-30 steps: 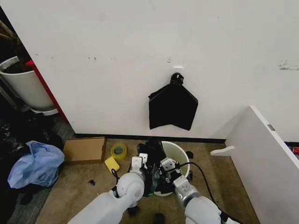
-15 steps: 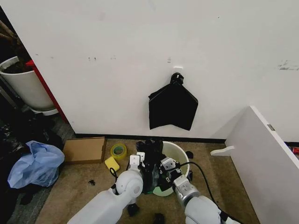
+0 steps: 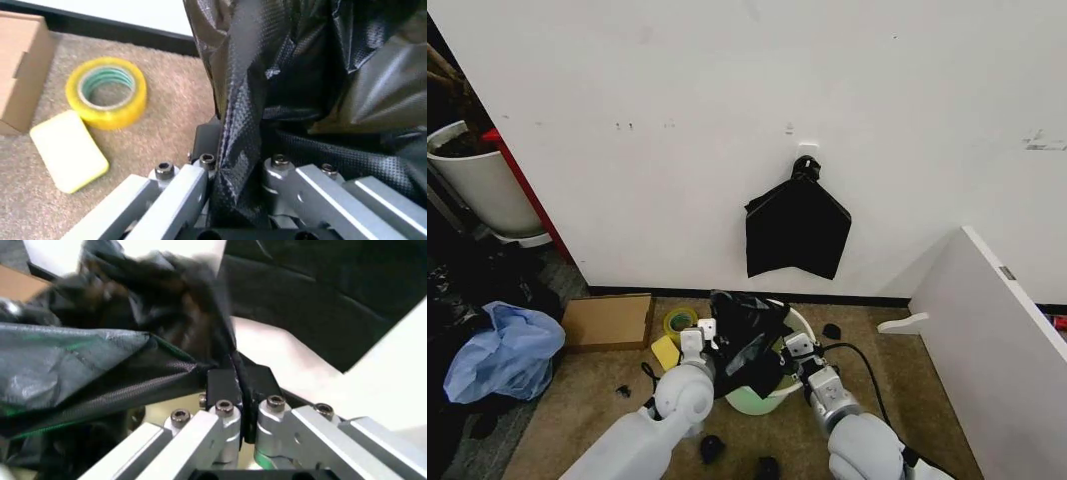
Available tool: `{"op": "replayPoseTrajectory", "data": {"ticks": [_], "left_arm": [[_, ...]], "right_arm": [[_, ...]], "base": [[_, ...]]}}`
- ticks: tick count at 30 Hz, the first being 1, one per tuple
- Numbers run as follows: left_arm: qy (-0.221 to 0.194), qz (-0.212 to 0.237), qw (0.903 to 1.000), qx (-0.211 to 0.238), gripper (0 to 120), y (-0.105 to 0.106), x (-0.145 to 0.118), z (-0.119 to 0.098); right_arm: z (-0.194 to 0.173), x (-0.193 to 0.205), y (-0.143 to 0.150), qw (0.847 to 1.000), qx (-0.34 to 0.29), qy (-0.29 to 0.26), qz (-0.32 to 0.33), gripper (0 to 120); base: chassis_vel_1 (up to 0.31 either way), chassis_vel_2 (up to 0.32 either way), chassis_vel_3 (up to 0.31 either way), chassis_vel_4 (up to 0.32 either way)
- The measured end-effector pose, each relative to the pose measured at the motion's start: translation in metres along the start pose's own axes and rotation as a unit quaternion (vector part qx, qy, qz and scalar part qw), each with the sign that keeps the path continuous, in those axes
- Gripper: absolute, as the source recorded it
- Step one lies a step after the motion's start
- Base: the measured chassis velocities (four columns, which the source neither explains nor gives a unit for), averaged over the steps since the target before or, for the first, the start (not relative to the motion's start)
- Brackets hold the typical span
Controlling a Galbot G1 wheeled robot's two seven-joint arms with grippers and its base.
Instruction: Place the garbage bag over the trash bin.
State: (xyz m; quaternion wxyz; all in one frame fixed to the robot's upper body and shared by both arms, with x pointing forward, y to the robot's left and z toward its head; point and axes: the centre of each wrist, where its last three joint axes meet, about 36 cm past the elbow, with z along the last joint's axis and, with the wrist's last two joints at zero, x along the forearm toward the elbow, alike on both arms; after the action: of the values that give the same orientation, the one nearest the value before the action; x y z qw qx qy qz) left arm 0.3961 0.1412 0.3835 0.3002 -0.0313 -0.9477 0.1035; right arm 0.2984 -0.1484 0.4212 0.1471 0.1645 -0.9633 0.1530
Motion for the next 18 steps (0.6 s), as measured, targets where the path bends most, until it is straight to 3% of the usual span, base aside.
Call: {"op": "replayPoseTrajectory", "data": {"ticks": [8,18], "left_arm": [[-0.034,-0.017,0.9986,0.037,3,0.012,0.009,0.0],[-0.053,-0.03,0.9974,0.037,3,0.028,0.018,-0.004]], "right_arm": [[0.002,0.011,-0.005,1.0,-0.005,0.019,0.009,0],[0.019,0.005,-0.012,0.998,0.003,0.038,0.039,0]], "base": [[0.0,0.0,0.0,0.0],[0.0,0.0,0.0,0.0]]}}
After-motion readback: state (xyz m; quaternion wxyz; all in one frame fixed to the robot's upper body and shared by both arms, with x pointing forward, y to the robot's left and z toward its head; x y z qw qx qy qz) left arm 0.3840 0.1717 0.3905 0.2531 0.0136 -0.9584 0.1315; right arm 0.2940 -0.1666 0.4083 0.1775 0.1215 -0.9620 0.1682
